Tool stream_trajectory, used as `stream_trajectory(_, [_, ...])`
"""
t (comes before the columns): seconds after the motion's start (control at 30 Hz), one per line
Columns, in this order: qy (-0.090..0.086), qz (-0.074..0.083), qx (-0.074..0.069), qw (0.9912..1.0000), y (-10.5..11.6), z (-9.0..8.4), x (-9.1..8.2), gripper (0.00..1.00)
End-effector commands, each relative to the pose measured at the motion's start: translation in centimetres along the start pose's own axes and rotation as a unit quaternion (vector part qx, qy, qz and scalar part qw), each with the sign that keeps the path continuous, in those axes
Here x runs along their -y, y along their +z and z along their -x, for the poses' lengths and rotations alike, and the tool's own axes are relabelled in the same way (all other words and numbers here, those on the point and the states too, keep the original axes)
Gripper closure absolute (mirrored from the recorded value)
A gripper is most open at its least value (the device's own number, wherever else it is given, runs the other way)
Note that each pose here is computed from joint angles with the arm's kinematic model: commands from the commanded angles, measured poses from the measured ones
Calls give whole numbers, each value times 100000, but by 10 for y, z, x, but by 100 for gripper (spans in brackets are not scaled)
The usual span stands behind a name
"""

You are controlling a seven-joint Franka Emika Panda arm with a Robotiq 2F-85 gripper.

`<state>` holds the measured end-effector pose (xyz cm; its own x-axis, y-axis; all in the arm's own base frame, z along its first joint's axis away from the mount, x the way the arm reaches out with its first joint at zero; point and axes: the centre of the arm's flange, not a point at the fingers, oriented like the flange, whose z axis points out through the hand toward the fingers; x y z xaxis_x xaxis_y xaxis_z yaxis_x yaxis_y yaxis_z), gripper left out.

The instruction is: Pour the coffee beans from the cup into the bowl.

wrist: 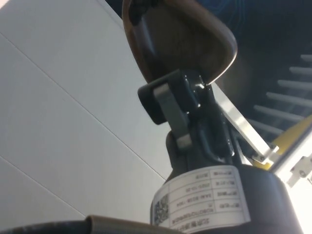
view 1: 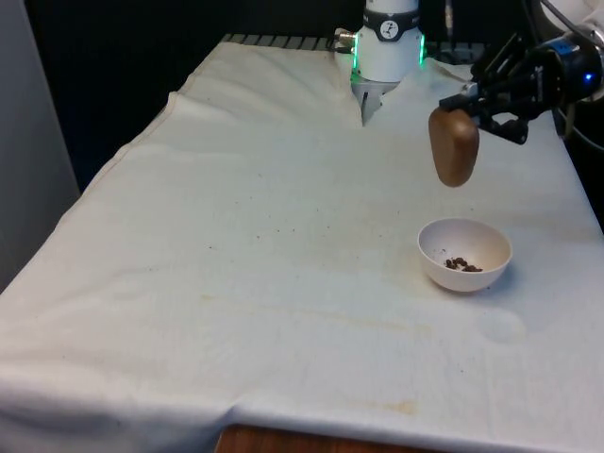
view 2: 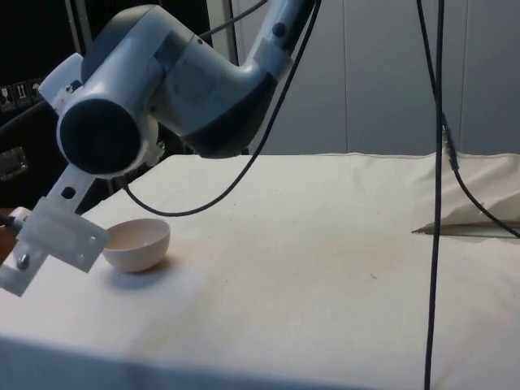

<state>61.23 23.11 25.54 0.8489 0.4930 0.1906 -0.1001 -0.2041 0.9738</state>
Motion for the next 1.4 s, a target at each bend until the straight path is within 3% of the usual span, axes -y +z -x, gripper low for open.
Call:
stream_trajectory(0.0, [-444,579,76,99997,-4,-2,1,100])
stream_trajectory(0.13, [-1074,1869,-435,99976,-16,-6,3,100])
stream_trajectory(0.17, [-642,1347,-564,99987,-14,-4,2,100])
stream_trajectory(0.47, [-2070,4913,-1494,99847,-33,-10,10,100])
stream_trajectory(0.5, [-1671,4352,-1585,99879,-32,-9,8,100])
stream_trajectory(0.8, [-2385,8582,-2611,99568,-37,-8,20,100])
stream_trajectory(0.83, [-2142,8172,-2738,99605,-37,-6,19,100])
stream_trajectory(0.9, [-2534,9534,-2859,99471,-38,-6,22,100])
stream_trajectory(0.97, [-2610,9867,-2975,99433,-38,-6,24,100])
stream_trajectory(1.0, [-2649,10572,-3163,99354,-38,-5,25,100])
stream_trajectory(1.1, [-2807,11556,-3431,99231,-38,-4,28,100])
stream_trajectory(1.13, [-2467,11306,-3533,99265,-37,-4,27,100])
stream_trajectory(1.23, [-2829,12538,-3756,99099,-39,-3,31,100])
stream_trajectory(1.37, [-2634,12538,-3609,99110,-38,-2,31,100])
